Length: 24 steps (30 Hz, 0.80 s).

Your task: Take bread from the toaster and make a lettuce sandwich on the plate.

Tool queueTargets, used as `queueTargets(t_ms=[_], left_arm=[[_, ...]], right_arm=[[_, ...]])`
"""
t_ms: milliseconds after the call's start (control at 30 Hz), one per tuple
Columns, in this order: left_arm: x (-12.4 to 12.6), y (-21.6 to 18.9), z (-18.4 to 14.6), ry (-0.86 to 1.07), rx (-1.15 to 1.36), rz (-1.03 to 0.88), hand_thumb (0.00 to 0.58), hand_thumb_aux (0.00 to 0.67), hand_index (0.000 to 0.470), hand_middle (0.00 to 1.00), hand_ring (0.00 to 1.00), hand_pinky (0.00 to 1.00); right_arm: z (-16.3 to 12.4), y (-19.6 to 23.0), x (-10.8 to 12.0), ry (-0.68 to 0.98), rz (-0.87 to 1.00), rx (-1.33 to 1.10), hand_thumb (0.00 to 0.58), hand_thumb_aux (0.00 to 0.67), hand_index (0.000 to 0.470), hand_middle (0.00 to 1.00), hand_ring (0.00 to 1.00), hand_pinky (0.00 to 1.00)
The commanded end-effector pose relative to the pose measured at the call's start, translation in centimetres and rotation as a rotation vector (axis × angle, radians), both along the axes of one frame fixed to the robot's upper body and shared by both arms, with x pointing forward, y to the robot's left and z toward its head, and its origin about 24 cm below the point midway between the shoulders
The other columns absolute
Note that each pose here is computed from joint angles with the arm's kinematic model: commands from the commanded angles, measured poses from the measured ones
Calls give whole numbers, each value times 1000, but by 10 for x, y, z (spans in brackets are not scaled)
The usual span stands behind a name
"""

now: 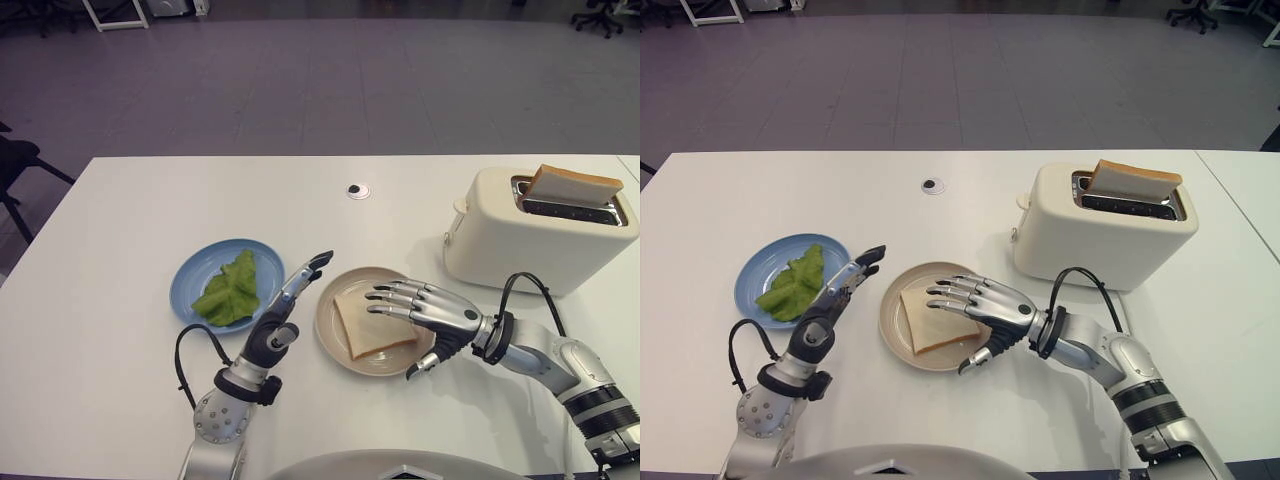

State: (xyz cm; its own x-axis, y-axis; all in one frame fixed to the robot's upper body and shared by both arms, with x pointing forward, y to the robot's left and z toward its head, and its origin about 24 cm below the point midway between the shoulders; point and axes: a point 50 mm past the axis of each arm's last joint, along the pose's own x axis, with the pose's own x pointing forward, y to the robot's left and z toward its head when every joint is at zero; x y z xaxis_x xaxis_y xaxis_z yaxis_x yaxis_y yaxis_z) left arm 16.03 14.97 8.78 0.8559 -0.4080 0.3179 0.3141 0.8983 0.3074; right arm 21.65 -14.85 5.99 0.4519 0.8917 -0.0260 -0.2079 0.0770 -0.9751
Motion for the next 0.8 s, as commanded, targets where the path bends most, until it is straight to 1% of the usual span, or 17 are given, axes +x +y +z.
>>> queueTargets(t_ms=[33,100,133,300,400,433,500,533,567,600,633,667,733,800], left_arm=[[11,48,7,6,378,192,0,0,0,0,0,0],[21,83,5,16,747,299,0,0,0,0,0,0],[25,96,4,25,861,323,0,0,0,0,0,0],[37,134,-6,69,1172,420,0,0,0,0,0,0],[42,144,-14,86,1287,454,0,0,0,0,0,0],[43,144,-19,94,1307,448,18,11,7,0,0,0],[46,143,-26,110,1315,432,79,47,33,0,0,0],[46,144,-29,122,1312,427,258,171,120,0,0,0],[47,145,-31,132,1310,425,355,252,177,0,0,0],[47,145,-34,141,1308,423,377,273,192,0,0,0],[48,145,-36,146,1305,419,415,313,219,0,0,0],[49,146,-38,150,1303,415,436,336,236,0,0,0],[50,147,-43,171,1297,404,452,355,249,0,0,0],[48,149,-46,183,1292,399,493,410,288,0,0,0]], right_arm=[[10,-7,2,37,-49,90,0,0,0,0,0,0],[13,-10,2,56,-85,136,0,0,0,0,0,0],[12,-11,2,66,-96,148,0,0,0,0,0,0],[10,-7,-2,95,-93,161,0,0,0,0,0,0],[9,-6,-2,103,-92,163,0,0,0,0,0,0],[8,-5,-2,105,-92,163,0,0,0,0,0,0],[8,-5,-3,107,-93,164,0,0,0,0,0,0],[8,-4,-3,107,-90,164,0,0,0,0,0,0],[8,-4,-3,107,-86,162,0,0,0,0,0,0],[8,-3,-3,107,-83,161,0,0,0,0,0,0],[7,-3,-3,107,-81,160,0,0,0,0,0,0],[7,-2,-3,107,-79,160,0,0,0,0,0,0],[5,3,-4,110,-61,154,0,0,0,0,0,0],[4,7,-5,109,-43,149,0,0,0,0,0,0]])
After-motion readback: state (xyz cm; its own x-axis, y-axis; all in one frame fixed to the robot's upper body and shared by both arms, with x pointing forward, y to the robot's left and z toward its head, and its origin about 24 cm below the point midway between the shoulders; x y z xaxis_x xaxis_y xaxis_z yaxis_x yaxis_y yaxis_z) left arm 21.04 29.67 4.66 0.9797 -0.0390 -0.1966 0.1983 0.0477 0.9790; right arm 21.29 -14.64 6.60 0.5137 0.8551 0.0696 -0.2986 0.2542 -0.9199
